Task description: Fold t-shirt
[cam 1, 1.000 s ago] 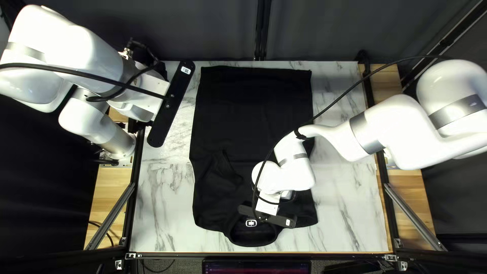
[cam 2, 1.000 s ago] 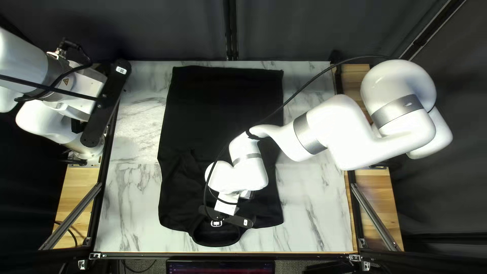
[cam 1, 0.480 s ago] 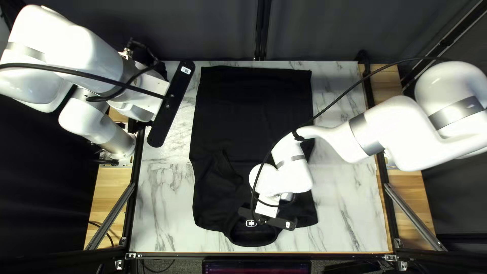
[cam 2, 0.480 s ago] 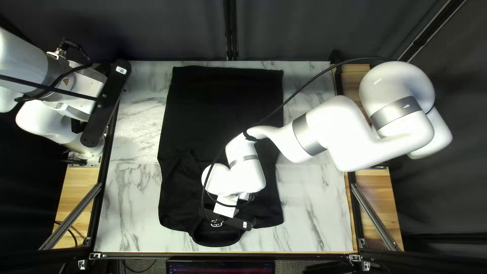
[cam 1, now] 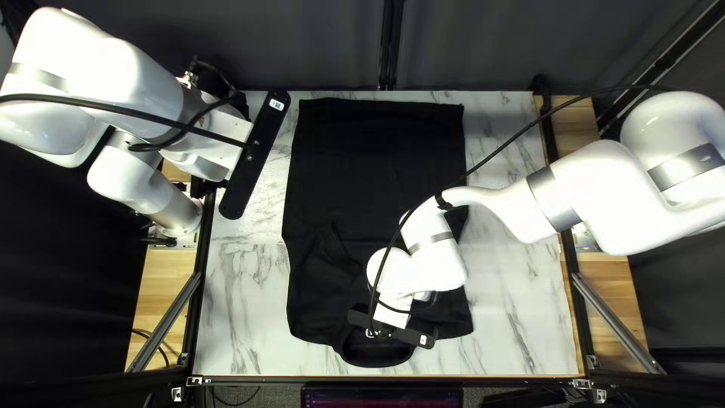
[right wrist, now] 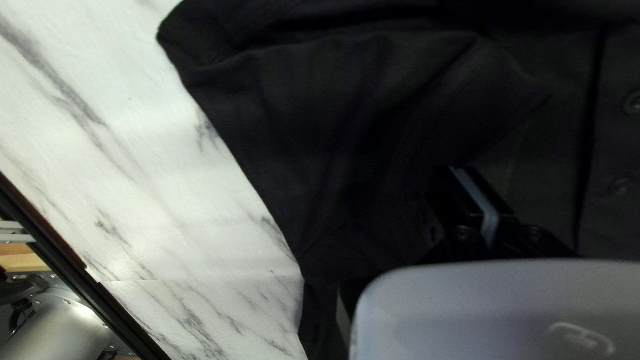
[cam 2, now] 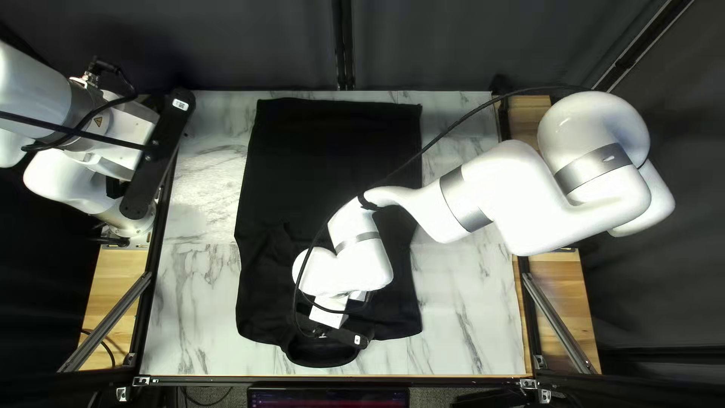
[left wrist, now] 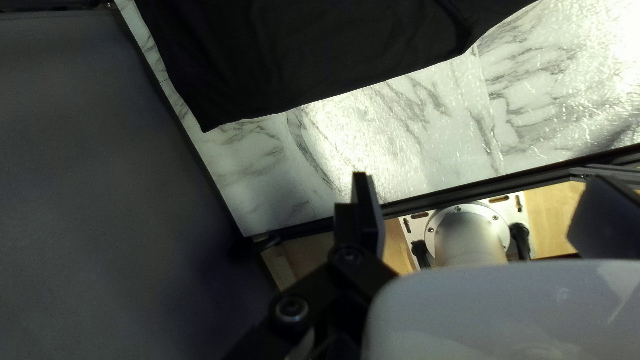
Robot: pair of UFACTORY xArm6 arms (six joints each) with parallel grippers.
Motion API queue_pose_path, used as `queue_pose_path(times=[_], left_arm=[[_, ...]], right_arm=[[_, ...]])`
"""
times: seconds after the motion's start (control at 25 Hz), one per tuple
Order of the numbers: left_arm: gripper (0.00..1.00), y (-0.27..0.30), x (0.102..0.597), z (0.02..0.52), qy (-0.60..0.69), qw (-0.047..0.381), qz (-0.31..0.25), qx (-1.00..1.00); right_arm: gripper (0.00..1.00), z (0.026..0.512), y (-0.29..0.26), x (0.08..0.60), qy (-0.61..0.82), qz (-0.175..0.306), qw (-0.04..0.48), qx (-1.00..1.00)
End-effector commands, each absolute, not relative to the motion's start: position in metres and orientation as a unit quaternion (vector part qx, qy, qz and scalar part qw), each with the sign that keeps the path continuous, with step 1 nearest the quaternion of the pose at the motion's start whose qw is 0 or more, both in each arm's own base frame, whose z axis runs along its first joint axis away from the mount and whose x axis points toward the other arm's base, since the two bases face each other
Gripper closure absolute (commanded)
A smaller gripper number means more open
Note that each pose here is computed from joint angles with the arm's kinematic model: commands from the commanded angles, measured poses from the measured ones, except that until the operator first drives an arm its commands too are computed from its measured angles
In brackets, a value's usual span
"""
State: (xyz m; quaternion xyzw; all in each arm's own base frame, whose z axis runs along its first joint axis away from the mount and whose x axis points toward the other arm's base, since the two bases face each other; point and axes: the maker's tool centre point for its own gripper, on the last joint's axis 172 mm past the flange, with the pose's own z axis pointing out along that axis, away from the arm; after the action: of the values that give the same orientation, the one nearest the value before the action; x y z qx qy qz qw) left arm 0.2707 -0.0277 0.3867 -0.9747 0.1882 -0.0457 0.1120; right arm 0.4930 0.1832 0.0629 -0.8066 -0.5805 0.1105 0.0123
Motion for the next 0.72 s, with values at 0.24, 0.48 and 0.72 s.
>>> queue_pose_path(times=[0.24,0.48,0.72], left_arm=[[0.0,-0.028,0.271,0.387,0.188,0.112,-0.046,-0.975],[0.0,-0.028,0.271,0.387,0.188,0.112,-0.046,-0.975],[0.0,-0.028,0.271,0.387,0.188,0.112,-0.046,-0.975]], right_arm=[[0.0,0.054,0.173,0.484,-0.546,0.095,-0.036,-0.832],[0.0,0.072,0.164,0.468,-0.529,0.077,-0.048,-0.844],[0.0,0.074,0.154,0.483,-0.527,0.054,-0.059,-0.846]])
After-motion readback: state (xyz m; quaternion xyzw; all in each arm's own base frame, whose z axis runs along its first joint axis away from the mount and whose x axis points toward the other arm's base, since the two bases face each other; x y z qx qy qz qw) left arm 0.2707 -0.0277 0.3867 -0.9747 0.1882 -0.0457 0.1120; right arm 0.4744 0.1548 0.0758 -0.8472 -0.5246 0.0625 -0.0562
